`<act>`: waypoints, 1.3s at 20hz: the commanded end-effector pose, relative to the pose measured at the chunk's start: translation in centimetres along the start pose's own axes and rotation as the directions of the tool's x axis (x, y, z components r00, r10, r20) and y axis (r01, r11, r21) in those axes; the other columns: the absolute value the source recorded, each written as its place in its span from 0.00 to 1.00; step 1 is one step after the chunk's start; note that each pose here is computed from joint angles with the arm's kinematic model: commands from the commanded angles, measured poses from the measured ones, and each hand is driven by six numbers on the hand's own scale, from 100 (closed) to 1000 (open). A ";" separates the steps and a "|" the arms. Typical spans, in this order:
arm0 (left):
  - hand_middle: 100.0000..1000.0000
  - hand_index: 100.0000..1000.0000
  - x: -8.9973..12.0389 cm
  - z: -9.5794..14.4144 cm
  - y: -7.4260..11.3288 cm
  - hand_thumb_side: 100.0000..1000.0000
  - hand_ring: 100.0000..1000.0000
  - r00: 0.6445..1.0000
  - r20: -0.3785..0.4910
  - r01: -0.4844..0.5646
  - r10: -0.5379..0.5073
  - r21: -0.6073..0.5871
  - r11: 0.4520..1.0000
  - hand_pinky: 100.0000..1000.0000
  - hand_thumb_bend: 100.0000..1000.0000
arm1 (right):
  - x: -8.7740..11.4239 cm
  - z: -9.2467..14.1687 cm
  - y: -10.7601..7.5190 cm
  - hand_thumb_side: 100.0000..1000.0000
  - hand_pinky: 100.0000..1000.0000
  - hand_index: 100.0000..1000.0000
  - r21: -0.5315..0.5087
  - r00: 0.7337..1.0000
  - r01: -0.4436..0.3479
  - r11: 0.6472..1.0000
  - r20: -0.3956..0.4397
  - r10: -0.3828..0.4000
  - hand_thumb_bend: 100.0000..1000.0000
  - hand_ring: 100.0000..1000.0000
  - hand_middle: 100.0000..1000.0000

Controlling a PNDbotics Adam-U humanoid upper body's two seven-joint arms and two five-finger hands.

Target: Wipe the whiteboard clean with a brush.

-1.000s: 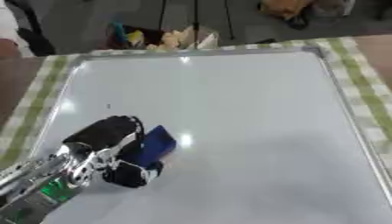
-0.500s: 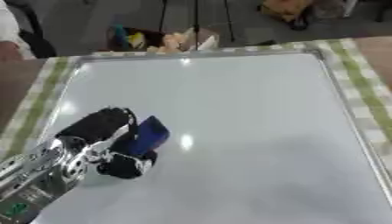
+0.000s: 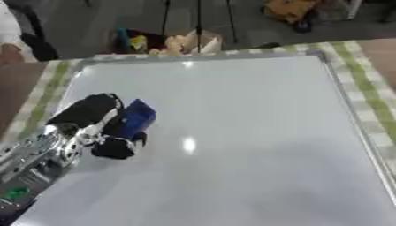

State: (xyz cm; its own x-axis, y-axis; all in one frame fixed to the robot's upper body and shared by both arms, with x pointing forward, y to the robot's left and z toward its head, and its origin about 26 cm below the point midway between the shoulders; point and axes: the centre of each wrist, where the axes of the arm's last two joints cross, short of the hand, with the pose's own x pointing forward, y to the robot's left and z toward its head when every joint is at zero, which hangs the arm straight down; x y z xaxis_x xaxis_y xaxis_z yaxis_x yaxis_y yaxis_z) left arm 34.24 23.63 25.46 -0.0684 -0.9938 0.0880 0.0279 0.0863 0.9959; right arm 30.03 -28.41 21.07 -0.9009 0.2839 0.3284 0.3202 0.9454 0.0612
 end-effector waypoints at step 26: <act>0.41 0.00 -6.2 -5.6 2.1 0.30 0.49 0.957 -0.209 -0.201 0.201 0.023 0.979 0.37 0.10 | 0.5 -1.0 -0.2 0.76 0.62 0.67 0.021 0.998 0.021 1.000 0.055 -0.022 0.00 0.54 0.46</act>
State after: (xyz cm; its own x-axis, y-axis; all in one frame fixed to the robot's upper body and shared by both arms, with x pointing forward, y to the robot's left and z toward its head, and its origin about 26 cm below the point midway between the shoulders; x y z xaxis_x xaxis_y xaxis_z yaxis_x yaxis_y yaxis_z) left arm 40.36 28.95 25.38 0.1454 -0.9552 0.2577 0.0541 0.2677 0.9620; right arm 30.10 -28.24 21.24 -0.9129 0.2652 0.3103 0.2974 0.9528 0.0606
